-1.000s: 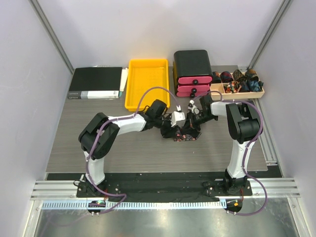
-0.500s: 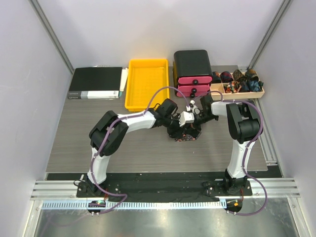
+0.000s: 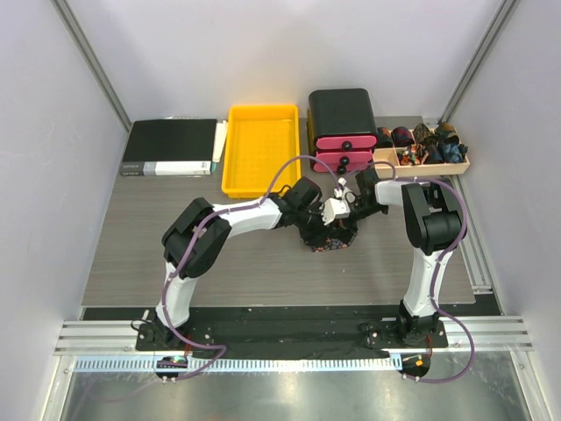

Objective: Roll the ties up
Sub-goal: Roll the tie at the center of the board.

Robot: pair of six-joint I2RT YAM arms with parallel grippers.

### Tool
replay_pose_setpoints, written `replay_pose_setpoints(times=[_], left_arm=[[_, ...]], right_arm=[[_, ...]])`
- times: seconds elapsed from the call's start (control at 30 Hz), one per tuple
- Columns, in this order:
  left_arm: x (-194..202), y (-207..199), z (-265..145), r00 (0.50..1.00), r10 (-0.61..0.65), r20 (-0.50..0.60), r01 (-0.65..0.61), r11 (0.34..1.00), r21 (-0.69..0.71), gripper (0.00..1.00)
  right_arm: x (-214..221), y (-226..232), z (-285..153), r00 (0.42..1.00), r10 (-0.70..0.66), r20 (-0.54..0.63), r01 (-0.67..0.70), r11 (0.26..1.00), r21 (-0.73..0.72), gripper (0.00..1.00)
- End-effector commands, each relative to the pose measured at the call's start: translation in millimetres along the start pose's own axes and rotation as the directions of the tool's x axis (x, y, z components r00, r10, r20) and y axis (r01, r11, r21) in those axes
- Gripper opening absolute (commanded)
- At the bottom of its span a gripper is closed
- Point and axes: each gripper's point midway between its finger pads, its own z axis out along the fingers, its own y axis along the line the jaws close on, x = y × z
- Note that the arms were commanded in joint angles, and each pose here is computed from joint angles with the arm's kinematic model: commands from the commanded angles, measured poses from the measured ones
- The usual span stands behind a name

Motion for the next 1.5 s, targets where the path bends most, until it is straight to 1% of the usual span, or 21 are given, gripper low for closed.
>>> replay_pose_setpoints(times=[0.0,0.13,0.3,0.5,0.63,0.7,0.87,0.9,0.93,1.0,1.13,1.27,1.37,1.4,1.47], left_arm=[[74.0,-21.6,26.2,0.971,-0.057,-0.232,0.059,0.998,0.002,0.37],[93.8,-26.1,23.7,0.949,-0.058,-0.310,0.061,0.998,0.000,0.36],[105.1,-28.6,22.8,0.927,-0.056,-0.371,0.067,0.998,0.018,0.34],[115.7,-30.6,24.4,0.907,-0.042,-0.420,0.064,0.997,0.039,0.33],[122.9,-32.1,24.3,0.894,-0.037,-0.446,0.067,0.996,0.051,0.33],[123.1,-32.8,24.3,0.894,-0.033,-0.448,0.063,0.997,0.054,0.34],[121.6,-34.9,25.2,0.897,-0.033,-0.442,0.070,0.995,0.066,0.36],[122.0,-34.5,24.7,0.896,-0.034,-0.443,0.070,0.995,0.066,0.37],[121.3,-34.9,24.7,0.897,-0.030,-0.441,0.067,0.995,0.068,0.37],[121.9,-35.0,25.0,0.896,-0.032,-0.443,0.069,0.995,0.067,0.37],[123.1,-35.1,24.3,0.895,-0.030,-0.445,0.069,0.995,0.071,0.37],[122.2,-35.5,23.9,0.896,-0.026,-0.444,0.066,0.995,0.075,0.38],[122.1,-36.8,23.8,0.896,-0.021,-0.443,0.065,0.994,0.085,0.38],[121.2,-36.4,23.6,0.898,-0.020,-0.439,0.064,0.994,0.086,0.38],[120.6,-37.6,22.8,0.899,-0.013,-0.437,0.059,0.994,0.092,0.38]], right_arm=[[6.9,-14.8,7.2,0.999,-0.044,-0.025,0.046,0.995,0.090,0.01],[4.2,-5.9,-0.6,0.998,-0.055,-0.025,0.057,0.995,0.082,0.02],[-0.2,0.5,-15.9,0.997,-0.070,-0.026,0.072,0.994,0.082,0.11],[-3.3,-1.0,-34.8,0.998,-0.067,-0.022,0.068,0.995,0.078,0.18],[-6.6,7.4,-52.4,0.998,-0.057,0.006,0.057,0.998,0.019,0.28],[-6.7,13.6,-57.0,0.998,-0.063,0.015,0.063,0.998,-0.018,0.32],[0.5,33.2,-61.0,0.997,-0.074,0.023,0.076,0.986,-0.151,0.43],[1.3,35.2,-60.9,0.997,-0.077,0.025,0.080,0.983,-0.167,0.44],[3.3,34.8,-59.5,0.997,-0.078,0.026,0.082,0.981,-0.177,0.48],[4.3,33.8,-57.3,0.996,-0.079,0.033,0.084,0.980,-0.182,0.50],[9.2,26.1,-51.2,0.997,-0.072,0.029,0.076,0.981,-0.176,0.50],[15.1,19.7,-44.2,0.996,-0.084,0.018,0.086,0.985,-0.151,0.47],[18.5,8.6,-35.5,0.996,-0.084,0.011,0.084,0.990,-0.111,0.42],[19.3,4.5,-33.4,0.997,-0.077,0.012,0.078,0.992,-0.099,0.36],[14.4,-4.6,-30.0,0.996,-0.081,0.027,0.083,0.995,-0.061,0.28]])
